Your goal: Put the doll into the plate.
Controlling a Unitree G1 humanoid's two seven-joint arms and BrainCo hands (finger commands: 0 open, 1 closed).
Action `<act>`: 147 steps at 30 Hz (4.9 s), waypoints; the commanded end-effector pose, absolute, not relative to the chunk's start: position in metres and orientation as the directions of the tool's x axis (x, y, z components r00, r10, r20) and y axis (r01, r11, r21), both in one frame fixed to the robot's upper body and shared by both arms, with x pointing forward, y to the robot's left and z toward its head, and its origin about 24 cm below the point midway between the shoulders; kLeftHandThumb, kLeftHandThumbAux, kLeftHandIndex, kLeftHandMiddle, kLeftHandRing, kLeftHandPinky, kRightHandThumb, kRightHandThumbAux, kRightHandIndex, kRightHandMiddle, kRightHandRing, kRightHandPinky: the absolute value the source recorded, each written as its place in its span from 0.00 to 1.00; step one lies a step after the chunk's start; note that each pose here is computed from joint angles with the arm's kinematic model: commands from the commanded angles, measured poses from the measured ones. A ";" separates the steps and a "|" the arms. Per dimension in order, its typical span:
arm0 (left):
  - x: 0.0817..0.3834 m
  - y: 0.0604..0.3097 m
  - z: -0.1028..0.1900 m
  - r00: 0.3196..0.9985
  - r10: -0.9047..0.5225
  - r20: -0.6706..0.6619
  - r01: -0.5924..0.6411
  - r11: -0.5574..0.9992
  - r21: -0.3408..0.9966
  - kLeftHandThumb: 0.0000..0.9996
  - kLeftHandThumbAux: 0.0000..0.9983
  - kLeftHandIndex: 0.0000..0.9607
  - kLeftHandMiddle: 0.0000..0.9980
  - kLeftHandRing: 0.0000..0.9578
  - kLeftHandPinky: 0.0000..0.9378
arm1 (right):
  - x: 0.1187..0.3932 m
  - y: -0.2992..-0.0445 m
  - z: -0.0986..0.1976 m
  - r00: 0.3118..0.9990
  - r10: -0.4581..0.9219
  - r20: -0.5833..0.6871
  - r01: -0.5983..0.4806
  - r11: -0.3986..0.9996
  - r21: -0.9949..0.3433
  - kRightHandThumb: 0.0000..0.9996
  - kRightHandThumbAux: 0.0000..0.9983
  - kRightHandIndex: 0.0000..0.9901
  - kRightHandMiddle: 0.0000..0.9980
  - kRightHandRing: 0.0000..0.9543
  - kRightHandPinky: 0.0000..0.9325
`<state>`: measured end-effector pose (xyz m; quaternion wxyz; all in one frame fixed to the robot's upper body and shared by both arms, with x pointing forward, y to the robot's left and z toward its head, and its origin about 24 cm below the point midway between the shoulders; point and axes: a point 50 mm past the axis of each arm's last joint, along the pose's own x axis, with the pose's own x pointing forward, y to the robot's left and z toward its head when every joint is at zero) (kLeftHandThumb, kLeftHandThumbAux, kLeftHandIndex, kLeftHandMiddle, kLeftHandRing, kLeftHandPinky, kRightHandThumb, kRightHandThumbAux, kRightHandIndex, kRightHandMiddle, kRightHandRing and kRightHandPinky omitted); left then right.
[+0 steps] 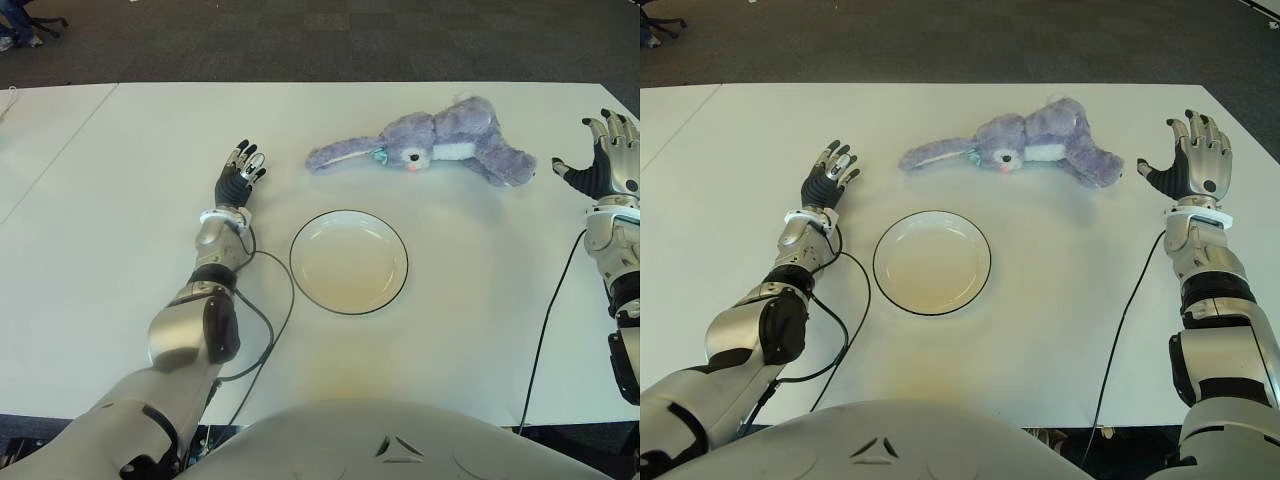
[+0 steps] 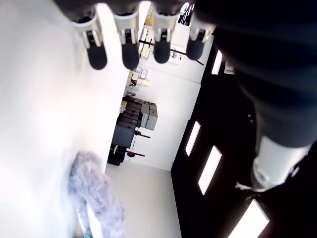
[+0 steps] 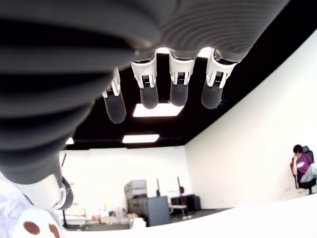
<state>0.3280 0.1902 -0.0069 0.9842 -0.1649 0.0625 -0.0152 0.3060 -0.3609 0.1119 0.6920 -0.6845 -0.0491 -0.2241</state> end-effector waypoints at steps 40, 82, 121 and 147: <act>0.242 0.168 -0.102 0.825 -0.096 -0.557 -0.151 0.912 -0.381 0.00 0.65 0.04 0.09 0.10 0.13 | 0.279 -0.288 0.136 0.874 0.000 0.486 0.483 0.115 -0.868 0.34 0.54 0.11 0.01 0.00 0.03; 0.242 0.167 -0.103 0.826 -0.095 -0.555 -0.158 0.907 -0.390 0.00 0.63 0.04 0.09 0.11 0.14 | 0.335 -0.276 0.062 0.970 -0.086 0.226 0.237 0.171 -0.956 0.40 0.59 0.16 0.04 0.07 0.14; 0.242 0.163 -0.103 0.828 -0.092 -0.553 -0.171 0.898 -0.406 0.00 0.63 0.08 0.12 0.13 0.16 | 0.343 -0.280 0.056 0.959 -0.224 0.172 0.238 0.311 -0.920 0.70 0.71 0.44 0.66 0.72 0.78; 0.240 0.165 -0.104 0.827 -0.087 -0.555 -0.173 0.900 -0.399 0.00 0.65 0.07 0.09 0.11 0.14 | 0.338 -0.294 0.059 0.949 -0.290 0.120 0.270 0.559 -0.784 0.70 0.72 0.44 0.82 0.88 0.87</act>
